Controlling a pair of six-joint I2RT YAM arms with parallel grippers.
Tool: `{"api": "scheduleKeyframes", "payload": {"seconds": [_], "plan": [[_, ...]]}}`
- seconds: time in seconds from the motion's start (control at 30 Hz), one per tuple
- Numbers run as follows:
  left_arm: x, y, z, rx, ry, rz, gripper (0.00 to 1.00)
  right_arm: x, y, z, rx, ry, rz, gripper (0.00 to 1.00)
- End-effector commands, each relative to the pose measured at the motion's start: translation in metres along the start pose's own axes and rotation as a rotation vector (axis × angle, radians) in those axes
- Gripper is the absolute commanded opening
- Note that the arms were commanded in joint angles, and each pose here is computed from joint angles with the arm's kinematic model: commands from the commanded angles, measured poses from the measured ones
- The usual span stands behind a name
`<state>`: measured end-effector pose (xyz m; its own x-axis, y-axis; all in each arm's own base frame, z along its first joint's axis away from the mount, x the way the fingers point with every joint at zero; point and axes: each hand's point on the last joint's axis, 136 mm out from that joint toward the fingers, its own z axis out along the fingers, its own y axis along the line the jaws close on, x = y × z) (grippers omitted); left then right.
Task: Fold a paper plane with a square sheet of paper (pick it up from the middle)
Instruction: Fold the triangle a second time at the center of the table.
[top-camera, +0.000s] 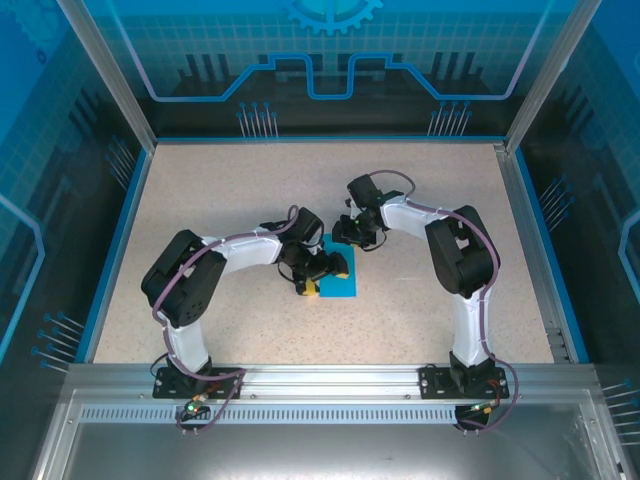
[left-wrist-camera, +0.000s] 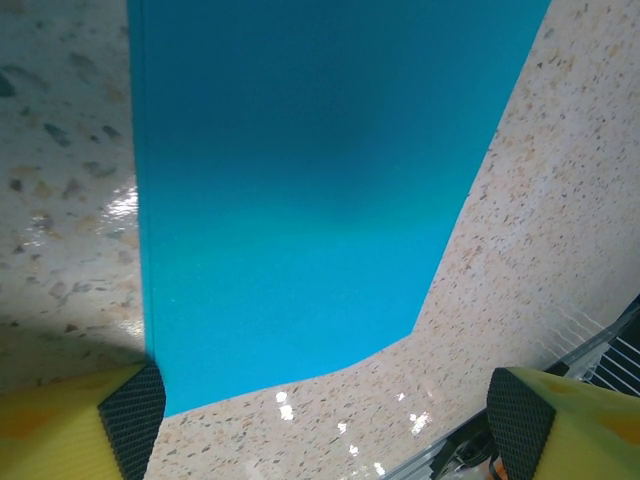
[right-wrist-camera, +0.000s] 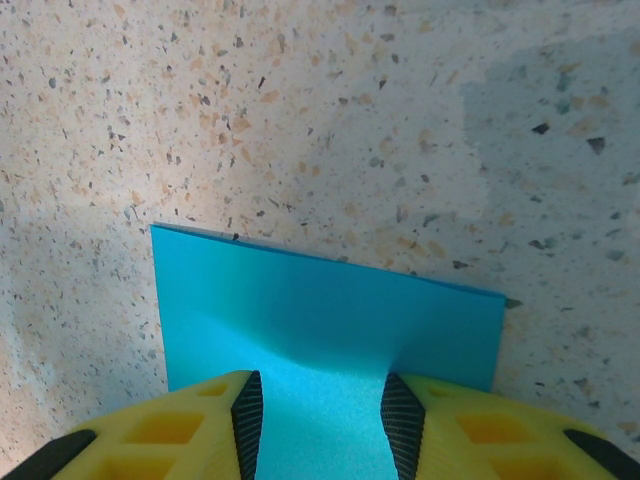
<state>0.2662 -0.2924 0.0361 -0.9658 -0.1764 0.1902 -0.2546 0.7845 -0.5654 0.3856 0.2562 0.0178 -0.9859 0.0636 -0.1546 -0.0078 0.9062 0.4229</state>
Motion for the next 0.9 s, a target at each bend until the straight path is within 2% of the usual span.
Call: {"api": "scheduleKeyframes", "payload": {"seconds": [0.0,0.13,0.43,0.6,0.87], "plan": [[-0.001,-0.016,0.003,0.024,0.000,0.063,0.88,0.019,-0.045,0.021,0.110,0.077,0.078,0.42],[-0.003,-0.018,0.003,-0.004,-0.007,0.069,0.88,0.020,-0.046,0.023,0.110,0.081,0.082,0.42],[-0.009,0.008,-0.003,-0.198,-0.070,0.071,0.88,0.022,-0.048,0.024,0.109,0.083,0.090,0.42],[-0.006,0.009,0.004,-0.212,-0.048,0.078,0.88,0.023,-0.051,0.025,0.112,0.086,0.095,0.42],[-0.003,-0.006,0.007,-0.158,-0.033,0.105,0.87,0.024,-0.053,0.027,0.111,0.090,0.099,0.42]]}}
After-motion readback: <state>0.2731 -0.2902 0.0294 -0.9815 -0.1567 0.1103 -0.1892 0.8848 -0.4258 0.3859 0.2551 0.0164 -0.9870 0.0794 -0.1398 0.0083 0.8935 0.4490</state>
